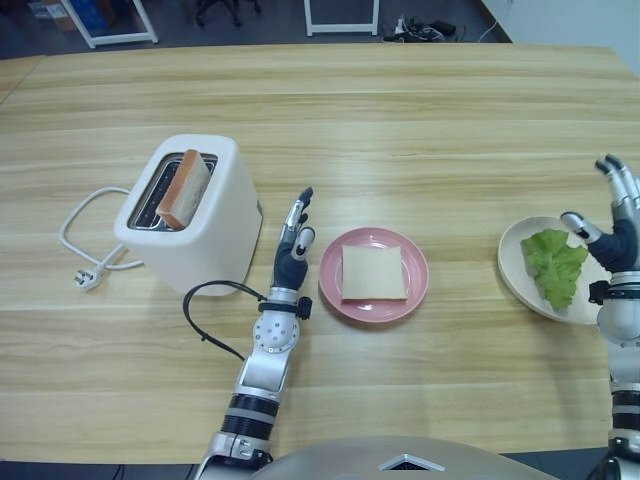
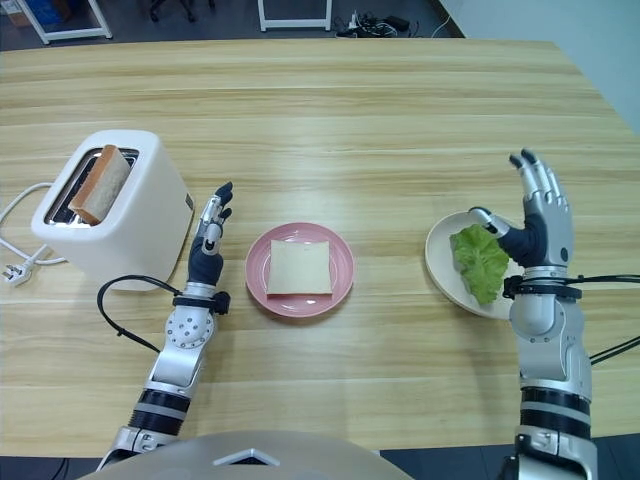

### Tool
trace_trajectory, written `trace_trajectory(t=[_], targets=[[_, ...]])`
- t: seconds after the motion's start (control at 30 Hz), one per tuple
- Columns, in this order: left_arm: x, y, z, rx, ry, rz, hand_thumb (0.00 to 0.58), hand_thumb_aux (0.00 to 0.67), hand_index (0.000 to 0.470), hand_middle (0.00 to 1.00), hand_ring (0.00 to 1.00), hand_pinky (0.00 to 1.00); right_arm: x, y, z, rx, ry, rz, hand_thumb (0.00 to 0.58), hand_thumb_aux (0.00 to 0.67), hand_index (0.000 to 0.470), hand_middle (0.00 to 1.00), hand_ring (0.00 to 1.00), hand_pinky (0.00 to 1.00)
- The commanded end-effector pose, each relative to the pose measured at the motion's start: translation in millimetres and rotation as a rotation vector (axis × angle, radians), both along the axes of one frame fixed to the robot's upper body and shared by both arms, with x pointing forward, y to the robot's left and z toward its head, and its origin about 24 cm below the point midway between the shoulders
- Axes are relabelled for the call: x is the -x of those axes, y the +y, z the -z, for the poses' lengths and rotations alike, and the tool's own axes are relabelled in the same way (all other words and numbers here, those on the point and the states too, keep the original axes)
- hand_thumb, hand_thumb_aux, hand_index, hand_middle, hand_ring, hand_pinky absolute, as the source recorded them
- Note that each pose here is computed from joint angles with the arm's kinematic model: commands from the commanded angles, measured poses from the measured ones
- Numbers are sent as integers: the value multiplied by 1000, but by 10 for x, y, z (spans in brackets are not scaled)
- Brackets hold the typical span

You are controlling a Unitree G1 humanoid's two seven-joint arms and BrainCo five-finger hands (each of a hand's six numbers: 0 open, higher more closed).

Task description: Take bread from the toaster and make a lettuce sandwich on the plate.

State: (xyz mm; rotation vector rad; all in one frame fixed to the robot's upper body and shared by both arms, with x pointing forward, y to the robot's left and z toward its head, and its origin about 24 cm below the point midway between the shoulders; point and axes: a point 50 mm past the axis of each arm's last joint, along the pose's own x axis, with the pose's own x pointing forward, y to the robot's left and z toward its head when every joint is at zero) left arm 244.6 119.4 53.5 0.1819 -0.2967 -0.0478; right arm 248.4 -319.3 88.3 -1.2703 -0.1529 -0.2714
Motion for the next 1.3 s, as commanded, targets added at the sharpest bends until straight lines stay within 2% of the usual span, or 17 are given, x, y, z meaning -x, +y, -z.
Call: trace_trajectory(t=[0.03, 0.17, 0.4, 0.43, 0.47, 0.5, 0.6, 0.67, 0.83, 0.9, 0.93, 0.97, 1.0, 1.07, 1.1, 1.13, 1.3], targets=[[22, -27, 31, -17, 2, -8, 0, 0, 0, 0, 0, 0, 7, -237, 303, 317, 241, 125, 0, 0, 0, 0, 0, 0], [34, -62, 39, -47, -6, -4, 0, 0, 0, 0, 0, 0, 15, -351, 417, 435, 313, 183, 0, 0, 0, 0, 0, 0], [54, -81, 37, -57, -12, -1, 0, 0, 0, 0, 0, 0, -50, -444, 336, 500, 311, 225, 0, 0, 0, 0, 0, 0], [57, -82, 40, -58, -11, -1, 0, 0, 0, 0, 0, 0, -60, -418, 348, 506, 322, 210, 36, 21, 15, 0, 0, 0], [60, -84, 42, -59, -10, 0, 0, 0, 0, 0, 0, 0, -70, -382, 376, 506, 339, 185, 128, 79, 55, 0, 0, 0], [63, -86, 44, -60, -9, 0, 0, 0, 0, 0, 0, 0, -76, -345, 414, 508, 358, 162, 187, 118, 83, 0, 0, 0], [72, -91, 46, -60, -5, 1, 0, 0, 0, 0, 0, 0, -78, -229, 579, 495, 421, 90, 241, 158, 111, 0, 0, 0], [75, -89, 53, -61, -3, 0, 0, 0, 0, 0, 0, 0, -72, -171, 645, 482, 438, 59, 244, 160, 112, 0, 0, 0], [88, -92, 75, -63, 7, -3, 0, 0, 0, 0, 0, 0, -40, -129, 712, 456, 452, 28, 136, 84, 59, 0, 0, 0], [94, -95, 75, -64, 9, -5, 0, 0, 0, 0, 0, 0, -33, -144, 718, 455, 460, 29, 183, 116, 81, 0, 0, 0], [95, -97, 76, -64, 9, -5, 0, 0, 0, 0, 0, 0, -26, -159, 725, 455, 465, 33, 241, 158, 111, 0, 0, 0], [97, -99, 75, -65, 9, -6, 0, 0, 0, 0, 0, 0, -18, -177, 730, 455, 470, 39, 387, 284, 199, 0, 0, 0], [100, -100, 76, -66, 10, -6, 0, 0, 0, 0, 0, 0, -10, -197, 734, 455, 475, 45, 480, 391, 275, 0, 0, 0], [104, -101, 82, -68, 12, -6, 0, 0, 0, 0, 0, 0, -7, -207, 727, 453, 475, 50, 566, 565, 396, 0, 0, 0], [107, -100, 84, -69, 13, -6, 0, 0, 0, 0, 0, 0, -13, -199, 718, 451, 470, 48, 578, 628, 441, 0, 0, 0], [109, -97, 86, -69, 14, -8, 0, 0, 0, 0, 0, 0, -21, -191, 712, 449, 464, 46, 579, 646, 453, 0, 0, 0], [113, -89, 90, -74, 14, -11, 0, 0, 0, 0, 0, 0, -56, -138, 618, 451, 403, 29, 580, 667, 468, 0, 0, 0]])
